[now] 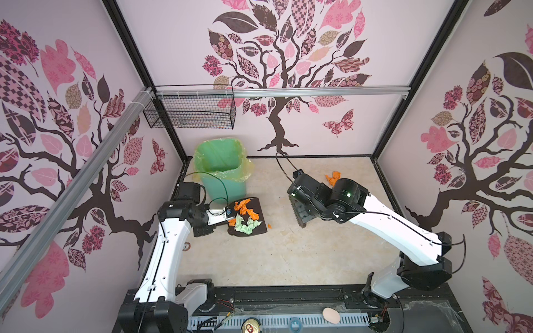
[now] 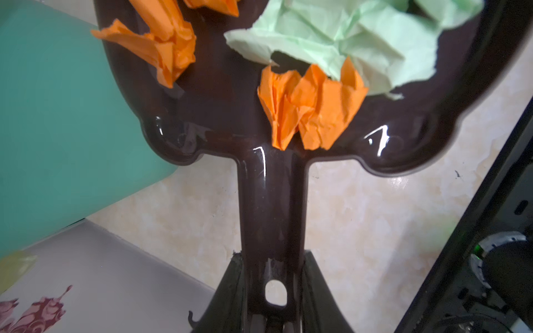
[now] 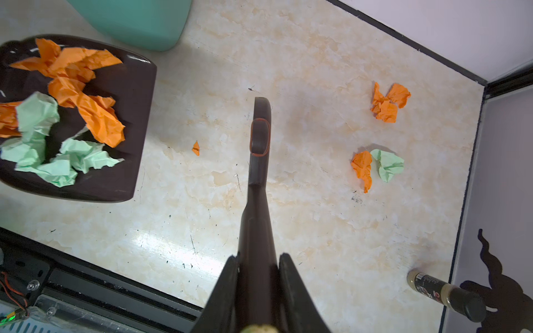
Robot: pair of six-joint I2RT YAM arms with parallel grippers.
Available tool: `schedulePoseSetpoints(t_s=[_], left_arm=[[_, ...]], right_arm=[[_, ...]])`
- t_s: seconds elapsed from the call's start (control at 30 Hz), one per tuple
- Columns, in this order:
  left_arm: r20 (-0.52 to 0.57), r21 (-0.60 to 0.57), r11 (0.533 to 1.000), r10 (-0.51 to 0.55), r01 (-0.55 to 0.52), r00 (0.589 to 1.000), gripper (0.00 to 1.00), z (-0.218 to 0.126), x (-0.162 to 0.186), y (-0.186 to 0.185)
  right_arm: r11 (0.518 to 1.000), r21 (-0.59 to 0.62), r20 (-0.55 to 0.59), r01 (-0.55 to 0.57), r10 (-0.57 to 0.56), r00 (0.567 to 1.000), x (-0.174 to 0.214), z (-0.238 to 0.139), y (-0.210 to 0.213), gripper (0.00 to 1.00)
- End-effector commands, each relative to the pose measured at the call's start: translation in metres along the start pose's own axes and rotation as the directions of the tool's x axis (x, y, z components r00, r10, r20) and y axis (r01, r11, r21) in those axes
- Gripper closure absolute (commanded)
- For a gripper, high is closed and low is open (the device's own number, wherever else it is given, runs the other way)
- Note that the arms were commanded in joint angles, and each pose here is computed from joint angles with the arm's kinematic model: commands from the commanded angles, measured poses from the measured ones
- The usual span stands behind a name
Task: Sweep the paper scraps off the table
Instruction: 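Lift the loaded dustpan over the bin with the left gripper while the right draws back, then tip the dustpan over the bin with the left gripper to empty scraps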
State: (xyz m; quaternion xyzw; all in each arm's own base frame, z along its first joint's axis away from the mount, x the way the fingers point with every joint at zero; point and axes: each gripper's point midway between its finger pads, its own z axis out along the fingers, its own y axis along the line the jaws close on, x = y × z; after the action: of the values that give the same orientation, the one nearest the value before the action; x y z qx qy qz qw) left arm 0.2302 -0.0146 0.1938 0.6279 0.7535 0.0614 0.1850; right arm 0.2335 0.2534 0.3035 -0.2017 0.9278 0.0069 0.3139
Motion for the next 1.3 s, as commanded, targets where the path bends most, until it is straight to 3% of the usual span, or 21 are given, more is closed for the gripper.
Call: schedulePoseSetpoints(t_s=[0.0, 0.27, 0.77, 1.27], left_arm=[[0.032, 0.033, 0.999, 0.021, -0.022, 0.999, 1.0, -0.027, -0.004, -0.007], [0.08, 0.026, 0.999, -0.044, 0.042, 0.996, 1.0, -0.068, -0.004, 0.02], [0.069, 0.023, 0.995, -0.094, 0.093, 0.993, 1.0, -0.102, 0.009, 0.086], [-0.057, -0.015, 0.991, -0.131, 0.131, 0.99, 1.0, -0.076, 0.062, 0.174]], right_arm=[[0.999, -0.019, 0.055, -0.042, 0.043, 0.998, -0.007, -0.01, -0.006, 1.0], [0.999, -0.035, 0.056, -0.036, 0.038, 0.998, -0.004, -0.006, -0.005, 1.0], [0.998, -0.064, 0.038, -0.024, 0.027, 0.999, 0.005, 0.009, 0.002, 1.0], [0.996, -0.084, -0.003, -0.015, 0.015, 1.0, 0.02, 0.028, 0.011, 1.0]])
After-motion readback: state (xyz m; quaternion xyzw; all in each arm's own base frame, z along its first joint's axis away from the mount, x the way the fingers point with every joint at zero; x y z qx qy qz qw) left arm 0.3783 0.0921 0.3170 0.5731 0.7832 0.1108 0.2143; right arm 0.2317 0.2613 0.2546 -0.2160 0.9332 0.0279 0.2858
